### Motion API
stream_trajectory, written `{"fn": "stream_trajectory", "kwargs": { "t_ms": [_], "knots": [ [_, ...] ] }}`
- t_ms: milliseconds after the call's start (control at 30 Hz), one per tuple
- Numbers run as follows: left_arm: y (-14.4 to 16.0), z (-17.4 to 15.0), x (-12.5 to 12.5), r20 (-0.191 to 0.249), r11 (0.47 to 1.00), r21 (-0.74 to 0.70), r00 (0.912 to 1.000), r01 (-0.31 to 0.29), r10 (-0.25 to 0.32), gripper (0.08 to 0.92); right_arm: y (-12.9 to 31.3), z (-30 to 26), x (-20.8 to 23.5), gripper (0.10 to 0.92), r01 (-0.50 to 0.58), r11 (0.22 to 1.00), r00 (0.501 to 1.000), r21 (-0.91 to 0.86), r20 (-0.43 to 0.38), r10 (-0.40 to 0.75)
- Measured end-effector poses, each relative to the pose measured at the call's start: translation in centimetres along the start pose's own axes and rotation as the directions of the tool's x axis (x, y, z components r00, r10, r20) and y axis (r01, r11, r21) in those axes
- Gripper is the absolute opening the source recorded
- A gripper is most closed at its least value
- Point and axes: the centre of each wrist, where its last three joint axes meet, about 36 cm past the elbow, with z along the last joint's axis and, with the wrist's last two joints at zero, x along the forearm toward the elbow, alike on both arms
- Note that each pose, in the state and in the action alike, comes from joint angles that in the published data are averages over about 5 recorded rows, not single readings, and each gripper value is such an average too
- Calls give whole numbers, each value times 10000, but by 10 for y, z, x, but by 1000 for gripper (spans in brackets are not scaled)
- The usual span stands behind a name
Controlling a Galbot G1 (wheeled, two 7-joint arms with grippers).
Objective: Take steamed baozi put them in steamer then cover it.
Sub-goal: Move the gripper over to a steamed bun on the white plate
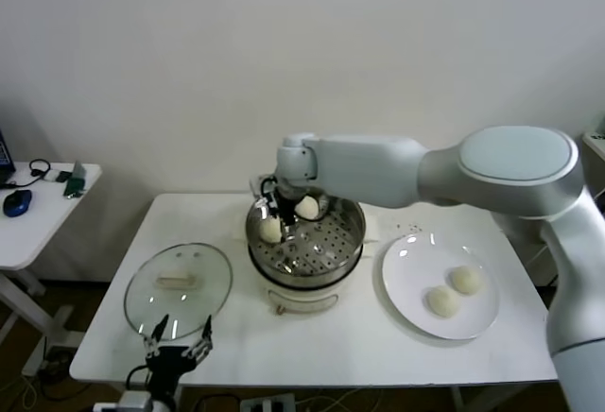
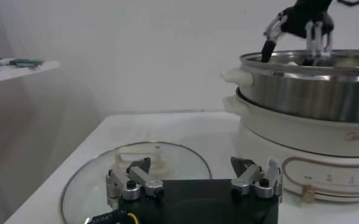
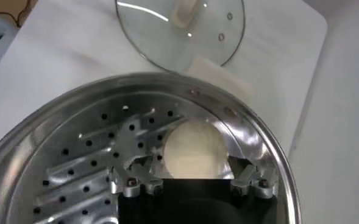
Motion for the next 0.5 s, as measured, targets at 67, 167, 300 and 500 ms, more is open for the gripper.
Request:
{"fn": "stream_trajectory", "kwargs": {
  "t_ms": [67, 167, 300, 500],
  "knots": [
    [-1, 0, 1, 3, 10000, -8, 10000, -21, 21, 823, -1, 14, 18, 822, 65, 10000, 10000, -38, -13, -65],
    [-1, 1, 1, -4, 10000, -19, 10000, -39, 39, 823, 1, 44, 49, 823, 219, 9995, 9998, -210, -28, -220],
    [-1, 2, 1, -35, 10000, -36, 10000, -54, 53, 823, 16, 95, 92, 823, 436, 9975, 9989, -556, -126, -444],
    [-2, 1, 1, -23, 9999, -57, 10000, -91, 91, 823, 67, 179, 122, 823, 665, 9881, 9963, -1388, -446, -733]
  ]
}}
